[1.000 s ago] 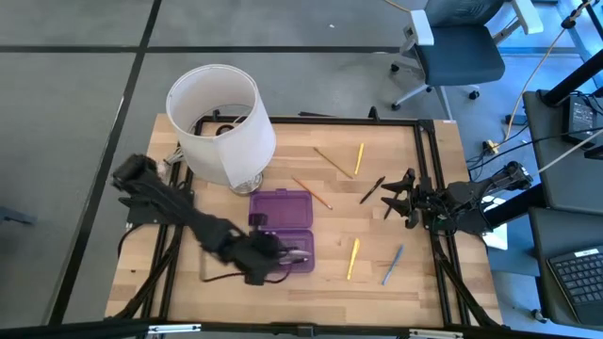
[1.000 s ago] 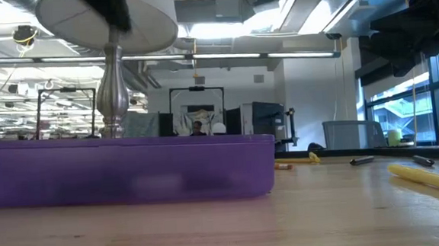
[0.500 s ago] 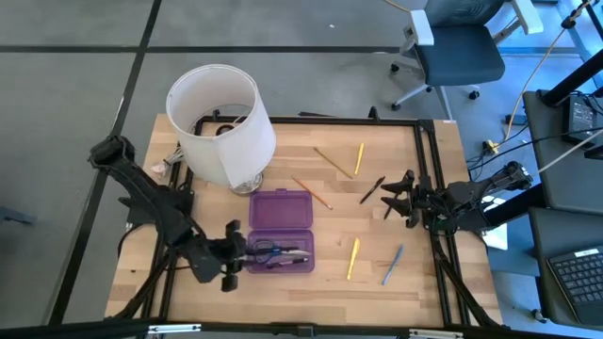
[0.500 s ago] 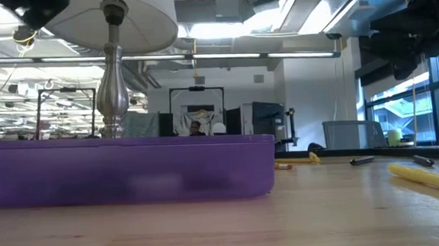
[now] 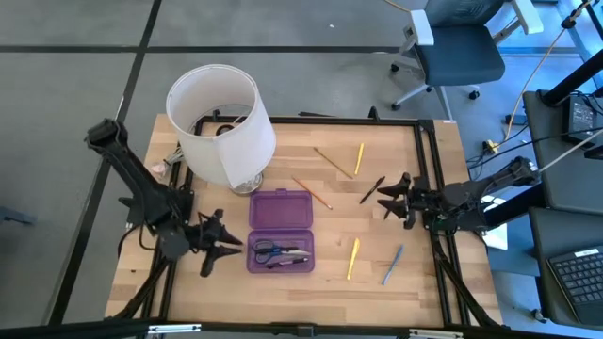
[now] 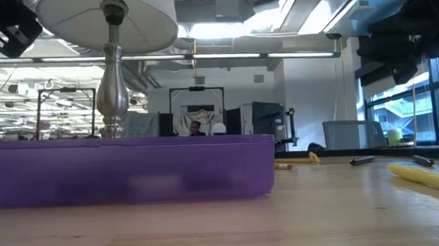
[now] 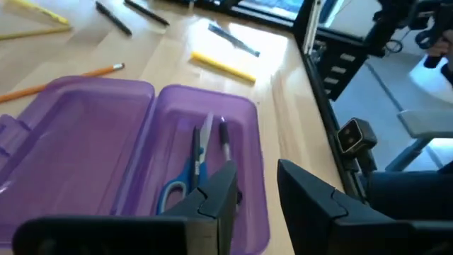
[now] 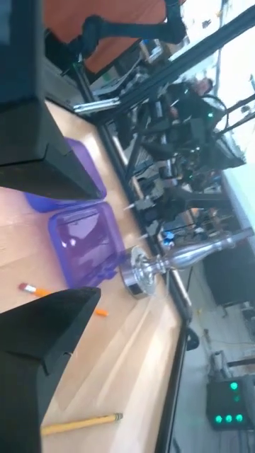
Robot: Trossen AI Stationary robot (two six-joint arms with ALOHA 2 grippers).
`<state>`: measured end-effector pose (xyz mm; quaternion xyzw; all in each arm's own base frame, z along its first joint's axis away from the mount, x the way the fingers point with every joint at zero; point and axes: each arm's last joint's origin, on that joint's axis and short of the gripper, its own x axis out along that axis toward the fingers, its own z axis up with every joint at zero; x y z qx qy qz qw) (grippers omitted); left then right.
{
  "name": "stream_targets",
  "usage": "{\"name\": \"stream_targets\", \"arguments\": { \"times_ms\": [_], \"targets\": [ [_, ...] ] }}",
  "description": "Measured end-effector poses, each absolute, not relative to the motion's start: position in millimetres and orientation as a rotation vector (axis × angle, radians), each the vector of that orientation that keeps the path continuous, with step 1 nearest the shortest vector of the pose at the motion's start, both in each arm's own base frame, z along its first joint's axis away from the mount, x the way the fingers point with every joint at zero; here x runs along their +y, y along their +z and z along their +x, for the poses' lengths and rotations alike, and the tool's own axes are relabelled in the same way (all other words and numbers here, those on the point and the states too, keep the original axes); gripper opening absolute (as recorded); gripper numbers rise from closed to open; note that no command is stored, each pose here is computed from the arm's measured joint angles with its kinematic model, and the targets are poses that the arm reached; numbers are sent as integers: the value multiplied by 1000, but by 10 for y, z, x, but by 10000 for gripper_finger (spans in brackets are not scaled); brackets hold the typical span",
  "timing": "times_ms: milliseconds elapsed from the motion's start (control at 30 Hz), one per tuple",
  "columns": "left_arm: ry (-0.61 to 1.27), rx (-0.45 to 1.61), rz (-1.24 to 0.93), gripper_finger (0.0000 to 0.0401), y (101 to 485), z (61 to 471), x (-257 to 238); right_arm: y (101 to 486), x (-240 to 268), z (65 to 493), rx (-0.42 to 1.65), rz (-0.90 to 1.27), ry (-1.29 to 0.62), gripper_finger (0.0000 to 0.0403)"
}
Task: Pick & place school supplies into a supply box
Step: Put the orange pencil into the purple supply box
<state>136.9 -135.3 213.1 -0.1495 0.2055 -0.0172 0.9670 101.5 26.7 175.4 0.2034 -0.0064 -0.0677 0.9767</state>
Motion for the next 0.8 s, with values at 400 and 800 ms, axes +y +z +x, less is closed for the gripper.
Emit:
{"name": "stream_targets", "arguments": {
  "times_ms": [400, 800],
  "targets": [
    [-134, 225, -255, 97, 1894, 1120, -1157, 2396, 465, 1506, 315, 349, -263, 215],
    [-141, 263, -171, 97, 1689, 1062, -1091, 2358, 718, 2110, 587, 294, -375, 215]
  ]
}}
